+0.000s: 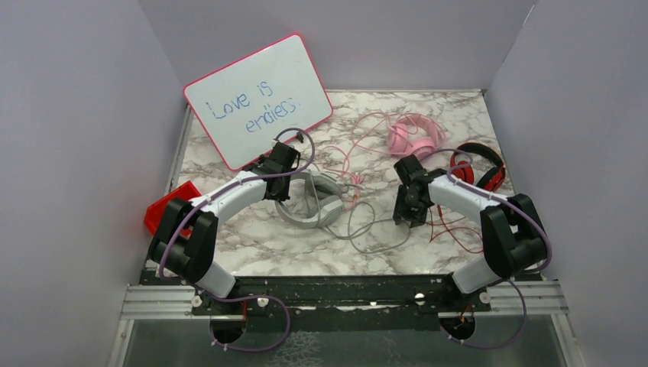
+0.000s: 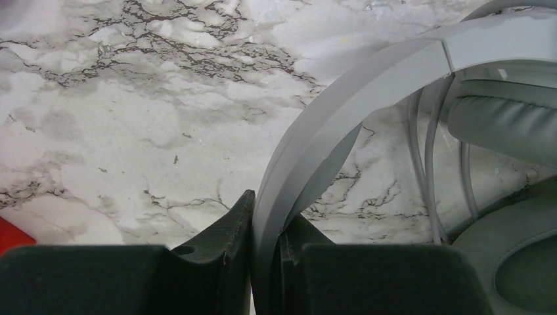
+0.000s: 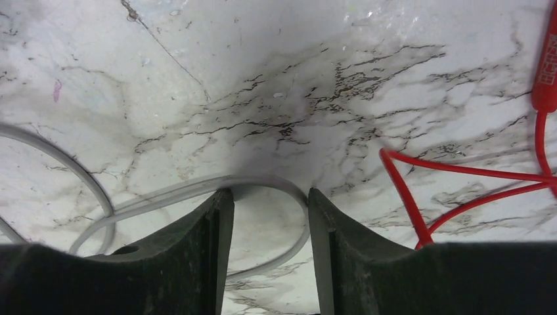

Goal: Wrap the headphones
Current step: Wrap the headphones cable around the headphones.

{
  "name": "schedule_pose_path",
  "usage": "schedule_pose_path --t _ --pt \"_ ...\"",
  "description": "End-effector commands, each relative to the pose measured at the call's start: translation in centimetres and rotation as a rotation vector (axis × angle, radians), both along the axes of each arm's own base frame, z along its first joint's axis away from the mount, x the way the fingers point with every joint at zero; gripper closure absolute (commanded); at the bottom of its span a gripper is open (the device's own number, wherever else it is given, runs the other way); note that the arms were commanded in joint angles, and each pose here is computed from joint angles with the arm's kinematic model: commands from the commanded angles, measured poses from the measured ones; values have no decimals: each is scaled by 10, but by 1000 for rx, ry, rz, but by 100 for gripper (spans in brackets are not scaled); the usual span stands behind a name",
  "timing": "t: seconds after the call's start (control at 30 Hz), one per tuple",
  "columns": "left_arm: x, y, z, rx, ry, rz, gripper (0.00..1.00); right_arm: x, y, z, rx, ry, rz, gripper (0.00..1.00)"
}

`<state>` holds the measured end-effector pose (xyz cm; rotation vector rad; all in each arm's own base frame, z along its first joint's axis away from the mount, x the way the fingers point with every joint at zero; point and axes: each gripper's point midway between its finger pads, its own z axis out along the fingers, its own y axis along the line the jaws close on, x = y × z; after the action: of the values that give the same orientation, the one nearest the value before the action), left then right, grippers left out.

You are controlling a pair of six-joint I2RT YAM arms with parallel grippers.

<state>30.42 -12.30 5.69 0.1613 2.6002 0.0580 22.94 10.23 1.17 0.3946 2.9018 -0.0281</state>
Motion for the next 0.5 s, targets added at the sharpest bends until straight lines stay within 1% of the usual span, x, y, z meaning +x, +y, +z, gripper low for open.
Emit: schedule_pose_path --t 0.0,0.1,0.13,0.17,0.33,0.4,0.47 --pt "6 -2 11 -31 -48 2 100 -14 -5 -37 3 20 31 60" --pt "7 -3 12 -32 -50 4 100 -19 0 -37 38 6 41 85" --pt "7 -2 12 -31 -50 3 100 -18 1 -32 38 -18 44 97" --pt "7 -2 11 -30 -48 3 100 -14 1 -25 38 -49 50 99" --pt "9 -3 14 -39 -55 12 100 10 2 23 33 -196 109 100" --pt "10 -3 17 -39 -64 17 100 14 8 41 59 -230 160 100" --pt "11 -1 18 -30 -69 23 100 17 19 63 116 -287 216 100"
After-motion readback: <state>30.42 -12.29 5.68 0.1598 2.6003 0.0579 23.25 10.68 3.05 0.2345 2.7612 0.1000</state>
